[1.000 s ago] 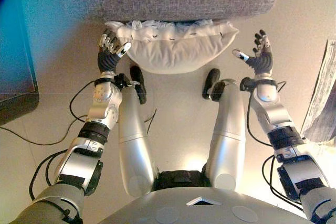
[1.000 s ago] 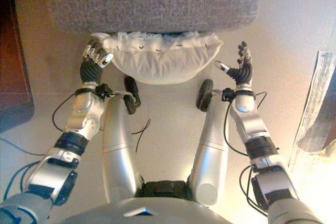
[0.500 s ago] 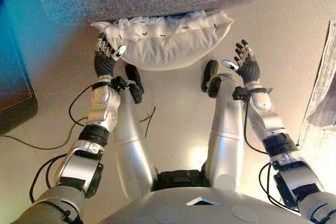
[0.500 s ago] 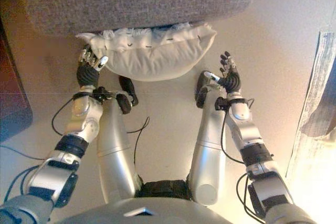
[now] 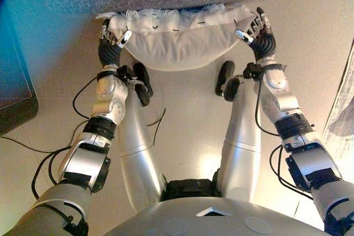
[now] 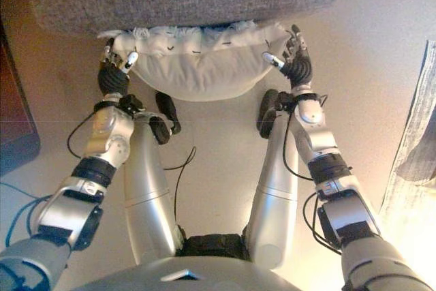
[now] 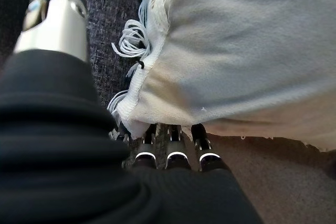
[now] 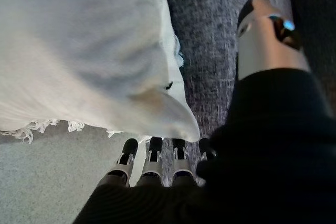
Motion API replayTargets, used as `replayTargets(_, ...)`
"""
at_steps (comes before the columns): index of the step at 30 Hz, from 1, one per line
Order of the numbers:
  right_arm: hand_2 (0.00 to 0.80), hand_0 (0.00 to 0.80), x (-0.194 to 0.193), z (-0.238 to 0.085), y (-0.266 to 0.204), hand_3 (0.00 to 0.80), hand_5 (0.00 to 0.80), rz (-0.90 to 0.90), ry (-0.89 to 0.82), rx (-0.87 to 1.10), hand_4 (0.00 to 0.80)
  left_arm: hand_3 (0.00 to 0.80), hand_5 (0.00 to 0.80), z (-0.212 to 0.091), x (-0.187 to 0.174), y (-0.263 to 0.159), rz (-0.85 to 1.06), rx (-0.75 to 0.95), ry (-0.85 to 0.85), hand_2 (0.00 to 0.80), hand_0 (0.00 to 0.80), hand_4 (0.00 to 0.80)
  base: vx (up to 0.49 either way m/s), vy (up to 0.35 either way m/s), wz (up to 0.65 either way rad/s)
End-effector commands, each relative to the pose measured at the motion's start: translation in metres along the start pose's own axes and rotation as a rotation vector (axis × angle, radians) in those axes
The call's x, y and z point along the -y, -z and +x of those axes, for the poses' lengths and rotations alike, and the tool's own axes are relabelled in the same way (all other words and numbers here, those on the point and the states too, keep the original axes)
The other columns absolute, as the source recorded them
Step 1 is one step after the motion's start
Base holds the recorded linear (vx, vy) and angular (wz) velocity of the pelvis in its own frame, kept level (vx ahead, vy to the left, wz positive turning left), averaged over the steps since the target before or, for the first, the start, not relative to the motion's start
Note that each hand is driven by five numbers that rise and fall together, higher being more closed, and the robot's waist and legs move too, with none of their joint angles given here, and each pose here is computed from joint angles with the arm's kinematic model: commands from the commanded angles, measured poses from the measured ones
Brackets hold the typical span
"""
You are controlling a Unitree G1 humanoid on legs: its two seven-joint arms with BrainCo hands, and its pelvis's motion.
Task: Pick up the cushion and take it to the sofa
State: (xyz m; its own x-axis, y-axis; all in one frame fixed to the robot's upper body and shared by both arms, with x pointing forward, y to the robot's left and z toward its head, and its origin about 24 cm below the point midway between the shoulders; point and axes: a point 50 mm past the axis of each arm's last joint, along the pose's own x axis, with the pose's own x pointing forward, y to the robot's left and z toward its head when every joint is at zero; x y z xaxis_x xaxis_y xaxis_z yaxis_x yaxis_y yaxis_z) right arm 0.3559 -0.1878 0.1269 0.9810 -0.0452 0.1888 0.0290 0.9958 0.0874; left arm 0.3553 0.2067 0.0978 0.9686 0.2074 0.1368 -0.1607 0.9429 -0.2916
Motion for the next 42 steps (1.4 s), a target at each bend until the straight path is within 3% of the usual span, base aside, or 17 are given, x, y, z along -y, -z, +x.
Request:
replayTargets(1,0.000,0.000,0.003,0.002,-0.014,0.000,0.000,0.043,0.017,0.071,0.000,0.000,0.000,0.009,0.011,-0.011,-0.042,0.036,0.036,0.000,0.000,0.000,0.000,0.000,0.00)
replayTargets(11,0.000,0.000,-0.001,0.016,-0.029,0.000,0.000,0.058,0.025,0.080,0.000,0.000,0.000,0.017,0.026,-0.022,-0.060,0.057,0.084,0.000,0.000,0.000,0.000,0.000,0.00)
replayTargets(26,0.000,0.000,-0.016,0.018,-0.022,0.000,0.000,0.019,-0.155,0.008,0.000,0.000,0.000,0.021,0.028,-0.020,-0.040,-0.001,0.100,0.000,0.000,0.000,0.003,-0.007,0.00)
replayTargets(27,0.078,0.078,-0.018,0.019,-0.022,0.078,0.078,0.014,-0.166,0.005,0.078,0.000,0.000,0.022,0.030,-0.021,-0.036,-0.001,0.107,0.000,0.000,0.000,0.000,0.000,0.00)
replayTargets(28,0.251,0.251,-0.019,0.019,-0.023,0.251,0.251,0.009,-0.173,0.003,0.251,0.000,0.000,0.023,0.031,-0.022,-0.035,-0.002,0.115,0.000,0.000,0.000,0.000,0.000,0.00)
replayTargets(29,0.543,0.543,-0.020,0.020,-0.022,0.543,0.543,0.002,-0.182,0.001,0.543,0.000,0.000,0.024,0.033,-0.023,-0.033,-0.002,0.123,0.000,0.000,0.000,0.000,0.000,0.00)
replayTargets(30,0.744,0.744,-0.021,0.020,-0.022,0.744,0.744,-0.004,-0.191,-0.001,0.744,0.000,0.000,0.024,0.035,-0.023,-0.029,-0.002,0.128,0.000,0.000,0.000,0.000,0.000,0.00)
replayTargets(31,0.800,0.800,-0.023,0.021,-0.022,0.800,0.800,-0.011,-0.201,-0.005,0.800,0.242,0.242,0.025,0.036,-0.024,-0.019,-0.005,0.132,0.242,0.242,0.242,0.000,0.000,0.00)
replayTargets(32,0.800,0.800,-0.024,0.022,-0.022,0.800,0.800,-0.014,-0.207,-0.008,0.800,0.609,0.609,0.026,0.038,-0.025,-0.012,-0.007,0.137,0.609,0.609,0.609,0.000,0.000,0.00)
replayTargets(33,0.800,0.800,-0.025,0.023,-0.023,0.800,0.800,-0.012,-0.211,-0.011,0.800,0.800,0.800,0.027,0.040,-0.026,-0.012,-0.007,0.142,0.800,0.800,0.800,0.000,0.000,0.00)
replayTargets(42,0.800,0.800,-0.027,0.022,-0.020,0.800,0.800,-0.021,-0.222,-0.035,0.800,0.800,0.800,0.029,0.046,-0.032,0.003,0.017,0.169,0.800,0.800,0.800,0.002,-0.003,0.01)
